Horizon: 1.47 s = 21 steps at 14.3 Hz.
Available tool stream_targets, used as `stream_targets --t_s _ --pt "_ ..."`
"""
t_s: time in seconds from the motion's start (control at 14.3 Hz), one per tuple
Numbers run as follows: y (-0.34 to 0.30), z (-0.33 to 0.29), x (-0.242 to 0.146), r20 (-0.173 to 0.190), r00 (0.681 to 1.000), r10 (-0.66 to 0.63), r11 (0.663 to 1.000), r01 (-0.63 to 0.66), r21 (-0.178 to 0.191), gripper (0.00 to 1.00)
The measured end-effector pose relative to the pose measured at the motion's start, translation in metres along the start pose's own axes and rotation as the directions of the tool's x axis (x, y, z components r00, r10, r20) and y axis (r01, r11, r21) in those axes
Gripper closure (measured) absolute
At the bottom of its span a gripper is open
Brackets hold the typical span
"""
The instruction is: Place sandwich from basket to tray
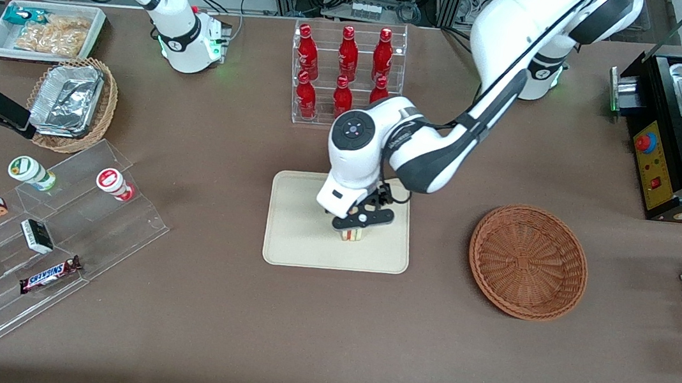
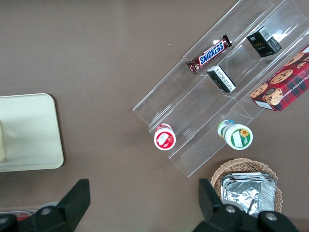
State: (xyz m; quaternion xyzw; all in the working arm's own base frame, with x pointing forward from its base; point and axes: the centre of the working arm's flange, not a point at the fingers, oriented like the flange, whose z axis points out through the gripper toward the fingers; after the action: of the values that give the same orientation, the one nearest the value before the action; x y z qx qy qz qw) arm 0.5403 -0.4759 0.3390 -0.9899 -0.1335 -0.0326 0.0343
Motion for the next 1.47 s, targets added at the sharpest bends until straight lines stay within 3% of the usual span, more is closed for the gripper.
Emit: stream_targets --t_s 0.14,0.28,0.42,0.7,0.98,1.26,1.47 --pt "-0.038 -0.032 0.034 -0.008 1.0 -0.018 0.998 0.019 0.055 0.0" --pt "-0.091 -0.065 0.071 0.009 1.0 -0.011 0.993 0.009 0.119 0.0" --pt "-0.154 -0.101 0.11 0.038 0.999 0.007 0.989 -0.012 0.146 0.0" --pt "-0.285 -0.162 0.164 0.127 0.99 0.068 0.991 -0.082 0.105 0.0" --pt "-0.386 -0.193 0.184 0.189 0.976 0.104 0.99 -0.119 0.072 0.0" --pt "-0.401 -0.219 0.161 0.231 0.967 0.109 0.989 -0.13 0.076 0.0" --pt "-0.404 -0.238 0.126 0.253 0.953 0.169 0.981 -0.188 0.054 0.0"
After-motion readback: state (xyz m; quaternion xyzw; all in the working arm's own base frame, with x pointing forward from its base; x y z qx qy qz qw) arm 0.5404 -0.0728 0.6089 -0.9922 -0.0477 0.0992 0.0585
